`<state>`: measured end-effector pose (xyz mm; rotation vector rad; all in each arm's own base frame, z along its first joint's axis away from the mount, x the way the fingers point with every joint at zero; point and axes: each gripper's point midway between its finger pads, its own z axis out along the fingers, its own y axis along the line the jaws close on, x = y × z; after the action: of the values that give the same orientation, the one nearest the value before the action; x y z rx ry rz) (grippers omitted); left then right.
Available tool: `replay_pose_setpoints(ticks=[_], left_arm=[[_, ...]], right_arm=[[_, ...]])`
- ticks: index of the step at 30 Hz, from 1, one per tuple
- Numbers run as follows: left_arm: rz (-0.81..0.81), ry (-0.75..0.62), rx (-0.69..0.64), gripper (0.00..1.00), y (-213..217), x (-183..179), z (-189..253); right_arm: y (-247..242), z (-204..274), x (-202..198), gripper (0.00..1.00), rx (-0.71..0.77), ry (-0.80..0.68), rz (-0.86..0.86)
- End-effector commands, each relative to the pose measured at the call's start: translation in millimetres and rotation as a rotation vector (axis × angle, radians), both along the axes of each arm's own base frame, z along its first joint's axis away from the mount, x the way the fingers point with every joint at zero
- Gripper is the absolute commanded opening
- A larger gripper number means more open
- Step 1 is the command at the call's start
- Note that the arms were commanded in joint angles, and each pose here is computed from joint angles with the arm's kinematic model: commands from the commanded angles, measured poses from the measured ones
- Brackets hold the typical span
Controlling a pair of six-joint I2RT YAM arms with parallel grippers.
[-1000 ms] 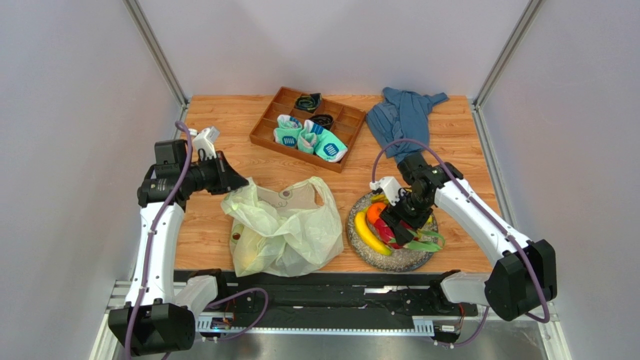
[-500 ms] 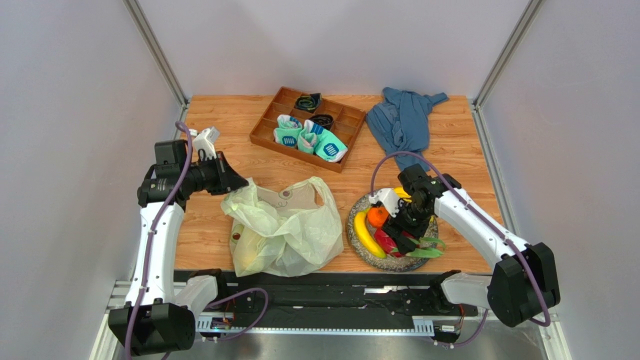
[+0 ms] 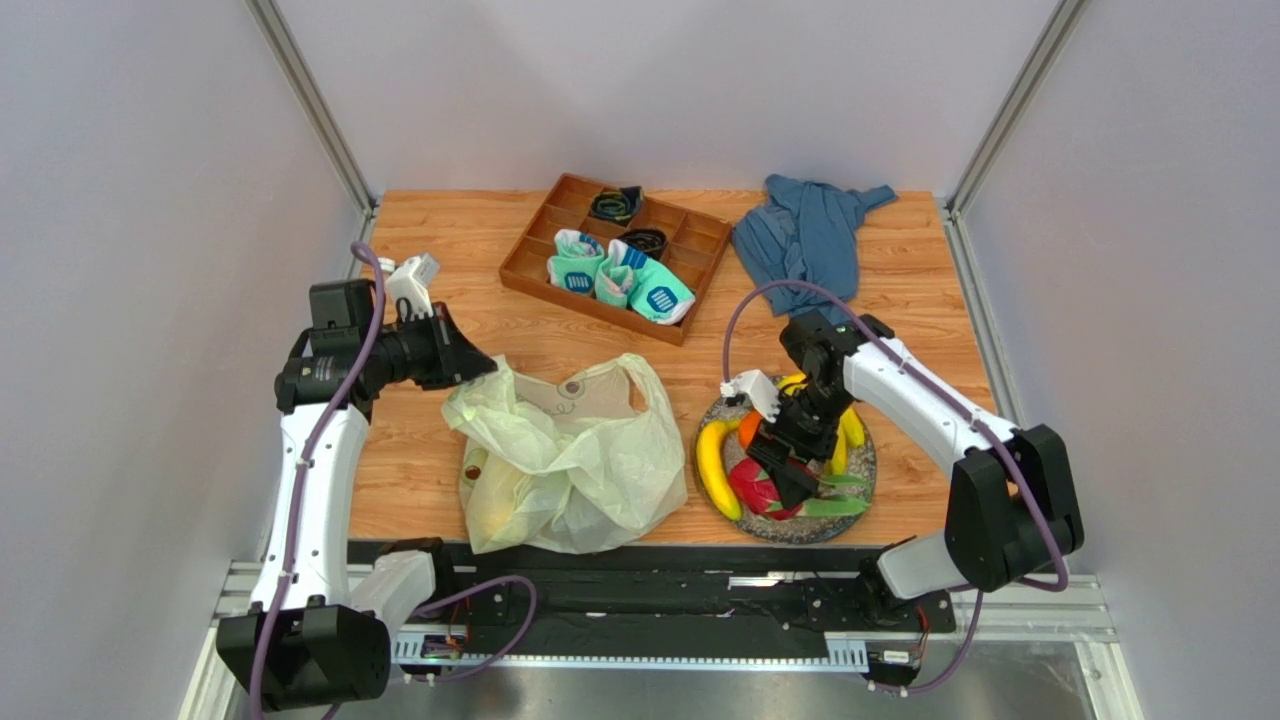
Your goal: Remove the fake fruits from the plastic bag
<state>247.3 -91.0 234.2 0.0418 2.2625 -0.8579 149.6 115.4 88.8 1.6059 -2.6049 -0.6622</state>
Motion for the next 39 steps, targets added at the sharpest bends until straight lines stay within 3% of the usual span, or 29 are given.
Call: replay_pose_setpoints(ticks=[1,4,5,8,12,15,18,28,31,32,34,35,36,39], left_arm=[[-0.011,-0.034,0.013,0.0,1.8,2.9,6.3],[-0.017,-0.026,0.018,0.0,1.0,-5.8,7.0],[-0.017,-0.017,0.015,0.0,-0.2,-12.8,7.4],[-0.038,0.006,-0.056,0.0,-12.0,-34.1,7.4],[-0.044,0.05,-0.131,0.0,-21.8,-49.3,-0.1],[-0.05,0.034,-0.114,0.0,-20.2,-46.6,7.0],[-0.063,0.013,-0.088,0.0,-18.0,-44.0,14.3],[-0.05,-0.008,-0.043,0.0,-13.1,-46.5,9.7],[-0.052,-0.029,-0.015,0.0,-9.0,-37.0,15.5],[-0.046,-0.068,0.004,0.0,-6.1,-29.4,28.5],[-0.046,-0.107,0.033,0.0,-0.9,-9.9,42.4],[-0.042,-0.19,0.054,0.0,1.6,0.8,73.7],[-0.047,-0.227,0.061,0.0,2.6,9.8,89.3],[-0.089,-0.369,0.06,0.0,-0.4,30.8,153.2]], right_arm=[[1.1,62.4,-32.6,1.0,0.09,0.092,0.086],[12.9,106.0,-20.6,1.0,0.167,-0.016,0.082],[24.9,137.7,-0.2,1.0,0.229,-0.134,0.079],[67.7,190.4,40.1,1.0,0.391,-0.248,0.024],[138.7,196.3,98.4,1.0,0.414,-0.351,-0.109],[183.9,171.2,131.9,1.0,0.298,-0.48,-0.15],[205.6,133.5,149.1,1.0,0.171,-0.511,-0.169],[200.3,30.0,188.4,1.0,-0.077,-0.439,-0.227],[204.8,14.8,195.9,0.77,-0.098,-0.425,-0.194],[216.8,32.6,206.1,0.59,-0.043,-0.457,-0.197],[233.5,51.4,213.8,0.4,0.048,-0.45,-0.19],[250.9,93.3,226.8,0.09,0.161,-0.514,-0.196],[256.3,112.5,232.3,0.0,0.217,-0.533,-0.209],[264.9,193.0,242.7,0.0,0.402,-0.653,-0.244]])
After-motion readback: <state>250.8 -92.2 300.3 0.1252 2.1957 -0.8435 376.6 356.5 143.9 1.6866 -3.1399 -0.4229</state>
